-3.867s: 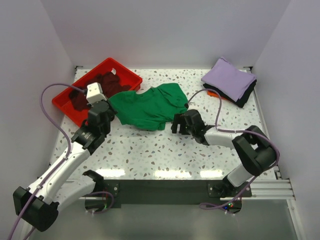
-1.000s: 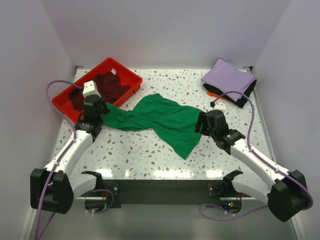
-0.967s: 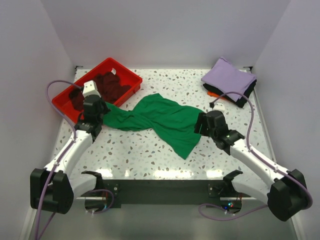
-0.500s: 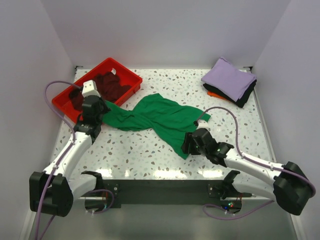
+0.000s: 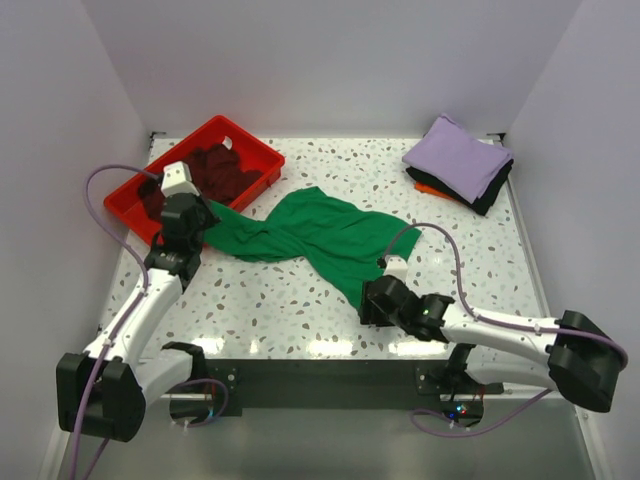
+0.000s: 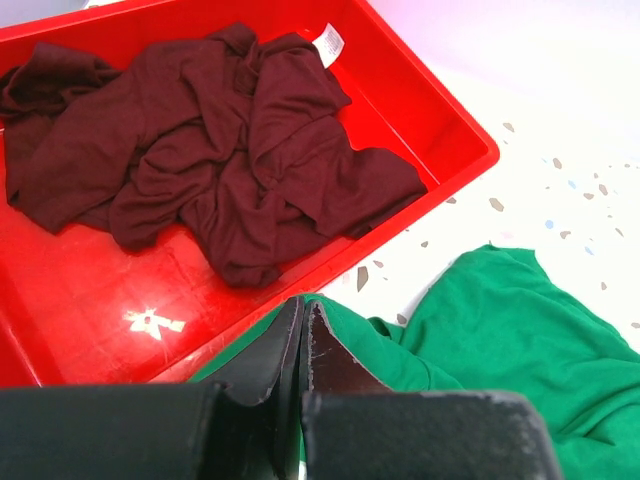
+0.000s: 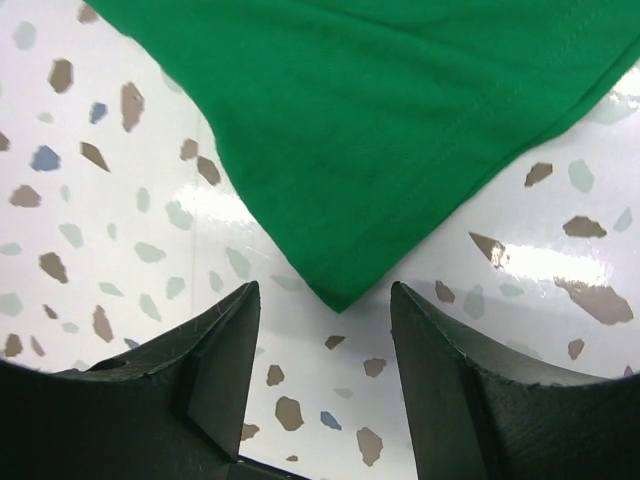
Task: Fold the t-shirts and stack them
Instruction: Flatten the tshirt out
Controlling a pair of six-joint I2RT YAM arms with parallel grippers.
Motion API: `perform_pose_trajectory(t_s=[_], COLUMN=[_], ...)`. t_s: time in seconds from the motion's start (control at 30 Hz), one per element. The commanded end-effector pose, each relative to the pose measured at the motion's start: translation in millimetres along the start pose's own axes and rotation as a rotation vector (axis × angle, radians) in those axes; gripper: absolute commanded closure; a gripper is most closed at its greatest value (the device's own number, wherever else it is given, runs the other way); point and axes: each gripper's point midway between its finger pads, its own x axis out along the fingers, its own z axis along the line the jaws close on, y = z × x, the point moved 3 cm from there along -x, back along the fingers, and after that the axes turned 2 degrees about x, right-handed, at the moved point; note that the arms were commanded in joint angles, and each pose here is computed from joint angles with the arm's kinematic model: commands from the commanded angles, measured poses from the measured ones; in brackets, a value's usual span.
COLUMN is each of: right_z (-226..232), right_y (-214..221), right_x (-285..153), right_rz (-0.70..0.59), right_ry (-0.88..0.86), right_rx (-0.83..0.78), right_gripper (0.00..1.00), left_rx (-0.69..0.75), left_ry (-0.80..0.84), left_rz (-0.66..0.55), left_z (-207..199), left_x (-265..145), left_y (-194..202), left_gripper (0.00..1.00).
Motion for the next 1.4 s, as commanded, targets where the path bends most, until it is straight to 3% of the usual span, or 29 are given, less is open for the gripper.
perform_pose_trajectory(t_s=[0.0, 0.17, 0.27, 0.47, 0.5, 0.6, 0.7, 0.9, 1.07, 1.23, 1.37], right_z=[-4.9, -7.6, -7.0, -5.3, -5.9, -4.7, 0.2, 0.3, 1.7, 2.2, 18.4], right_y=[-0.7, 6.0, 7.7, 10.8, 10.9, 8.4, -2.3, -67.5, -156.8, -243.1, -317.9], right_x=[1.7, 10.1, 14.2, 15.6, 14.8, 9.7, -0.3, -7.5, -10.9, -43.7, -109.4], right_rz=[-0.036, -0.025, -0.019, 0.007, 0.008, 0.002, -0.032, -0.186, -0.321, -0.468, -0.640], right_ry=[0.075, 0.110, 0.116, 0.114, 0.115, 0.103, 0.070, 0.084, 0.083, 0.081, 0.043], right_rx=[0.030, 0.022, 0.016, 0.004, 0.002, 0.006, 0.003, -0.014, 0.016, 0.032, 0.027], right_gripper=[0.42, 0.43, 0.49, 0.72, 0.84, 1.00, 1.00, 1.00, 1.00, 1.00, 1.00], left_rx=[-0.042, -0.042, -0.042, -0.041, -0.041, -0.044, -0.043, -0.017, -0.006, -0.046, -0.079], left_ry=[0.033, 0.047, 0.047, 0.050, 0.048, 0.055, 0.064, 0.045, 0.063, 0.123, 0.183], left_rz=[-0.071, -0.073, -0.073, -0.072, -0.071, -0.068, -0.059, -0.012, 0.014, -0.116, -0.269], left_z=[-5.8, -7.8, -7.6, -8.1, -7.9, -9.0, -10.2, -13.5, -25.2, -47.5, -66.3], left_x=[-3.5, -4.3, -4.5, -4.6, -4.3, -4.4, -2.2, 22.0, 38.5, 24.8, -6.7], left_y=[-17.2, -18.1, -17.8, -18.0, -17.7, -17.0, -13.5, -3.2, -10.9, -81.3, -162.3], left_gripper=[1.00, 1.00, 1.00, 1.00, 1.00, 1.00, 1.00, 1.00, 1.00, 1.00, 1.00])
